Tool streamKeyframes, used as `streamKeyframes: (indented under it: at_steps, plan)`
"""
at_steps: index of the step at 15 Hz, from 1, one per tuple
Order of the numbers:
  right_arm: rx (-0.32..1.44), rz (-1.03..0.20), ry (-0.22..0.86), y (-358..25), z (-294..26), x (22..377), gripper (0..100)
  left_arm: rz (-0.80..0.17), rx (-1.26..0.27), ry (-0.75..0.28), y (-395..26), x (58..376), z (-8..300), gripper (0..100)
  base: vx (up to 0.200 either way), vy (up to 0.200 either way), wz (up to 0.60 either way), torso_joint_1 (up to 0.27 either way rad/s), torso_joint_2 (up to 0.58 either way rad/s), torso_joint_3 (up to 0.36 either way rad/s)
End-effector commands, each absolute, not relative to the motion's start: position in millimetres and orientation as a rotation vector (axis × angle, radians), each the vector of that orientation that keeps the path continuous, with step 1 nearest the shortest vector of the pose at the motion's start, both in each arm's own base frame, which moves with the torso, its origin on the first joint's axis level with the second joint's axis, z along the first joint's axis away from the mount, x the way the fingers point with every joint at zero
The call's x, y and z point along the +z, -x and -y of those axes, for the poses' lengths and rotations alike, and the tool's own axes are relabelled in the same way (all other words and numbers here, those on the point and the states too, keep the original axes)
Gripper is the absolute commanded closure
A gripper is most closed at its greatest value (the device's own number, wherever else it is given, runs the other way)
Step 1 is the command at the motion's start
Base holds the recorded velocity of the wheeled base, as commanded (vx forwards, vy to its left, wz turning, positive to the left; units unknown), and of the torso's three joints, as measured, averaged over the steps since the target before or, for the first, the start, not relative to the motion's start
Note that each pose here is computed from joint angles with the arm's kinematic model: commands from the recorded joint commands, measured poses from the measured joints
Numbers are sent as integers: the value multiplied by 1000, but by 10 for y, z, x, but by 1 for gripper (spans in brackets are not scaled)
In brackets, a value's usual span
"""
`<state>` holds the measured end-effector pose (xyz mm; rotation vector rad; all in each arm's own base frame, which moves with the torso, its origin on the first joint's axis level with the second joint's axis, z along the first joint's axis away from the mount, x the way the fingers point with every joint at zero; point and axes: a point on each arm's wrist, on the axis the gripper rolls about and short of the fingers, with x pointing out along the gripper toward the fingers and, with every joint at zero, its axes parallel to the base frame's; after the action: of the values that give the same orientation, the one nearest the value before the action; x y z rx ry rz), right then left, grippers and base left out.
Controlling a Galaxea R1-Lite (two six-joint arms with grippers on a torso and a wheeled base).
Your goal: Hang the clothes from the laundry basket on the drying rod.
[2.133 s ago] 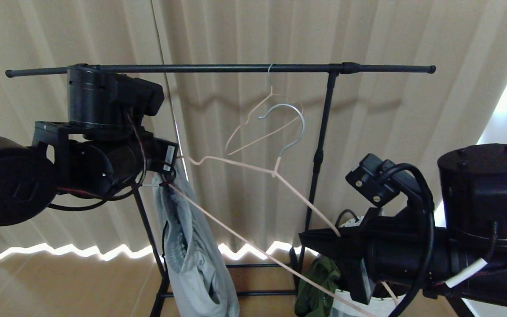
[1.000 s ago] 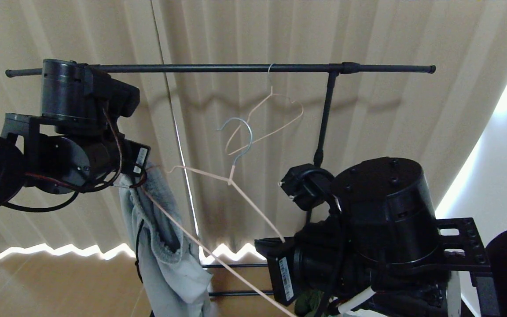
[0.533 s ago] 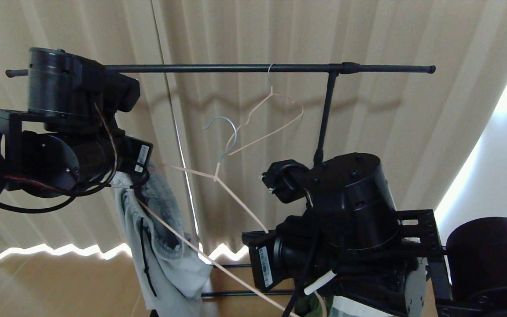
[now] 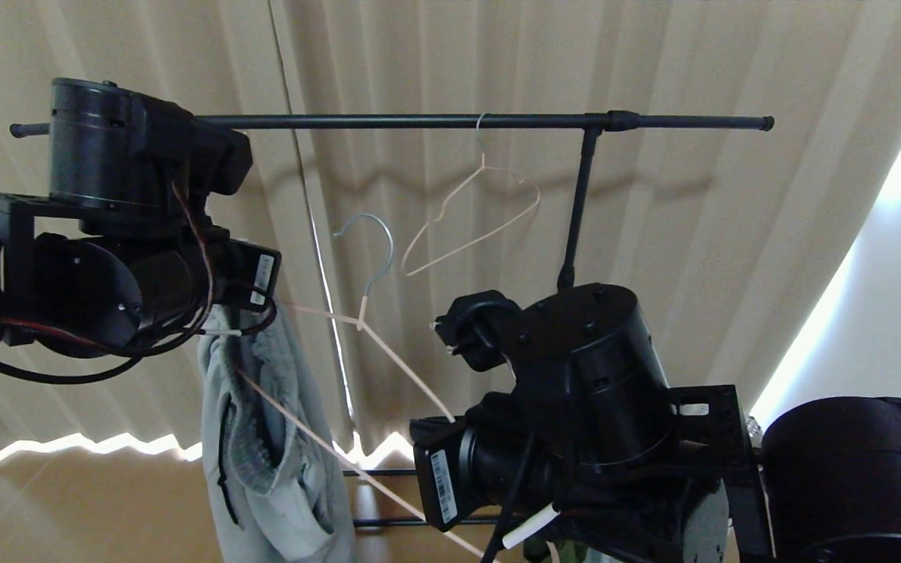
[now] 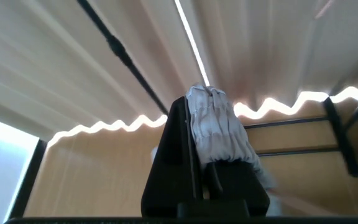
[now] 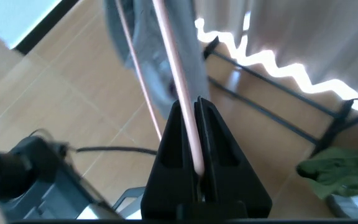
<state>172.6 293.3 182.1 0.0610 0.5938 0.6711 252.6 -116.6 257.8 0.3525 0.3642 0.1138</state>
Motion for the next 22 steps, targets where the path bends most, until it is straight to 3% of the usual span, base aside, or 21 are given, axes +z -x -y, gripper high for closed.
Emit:
streamKeyframes:
  at_steps: [1,5,8,14,17,22]
  plan:
    - [632,-585,-63,-1790,-2899,1816,100,-358,144,-362,-2521,2619,1079,100,0,0,0,0,0,0]
    - [562,-548,-102,-2003,-2790,1836,100,-391,131,-514,-2290,2571,921,100,0,0,0,0,0,0]
    - [530,-521,-123,-2091,-2736,1863,100,-421,119,-554,-2254,2512,912,100,0,0,0,0,0,0]
    - [479,-490,-126,-2080,-2692,1876,100,-395,118,-538,-2324,2623,962,100,0,0,0,0,0,0]
    - [478,-462,-135,-2119,-2741,1852,100,-417,54,-562,-2264,2579,1104,100,0,0,0,0,0,0]
    - [474,-475,-122,-2187,-2843,1749,100,-385,0,-488,-2362,2626,1395,100,0,0,0,0,0,0]
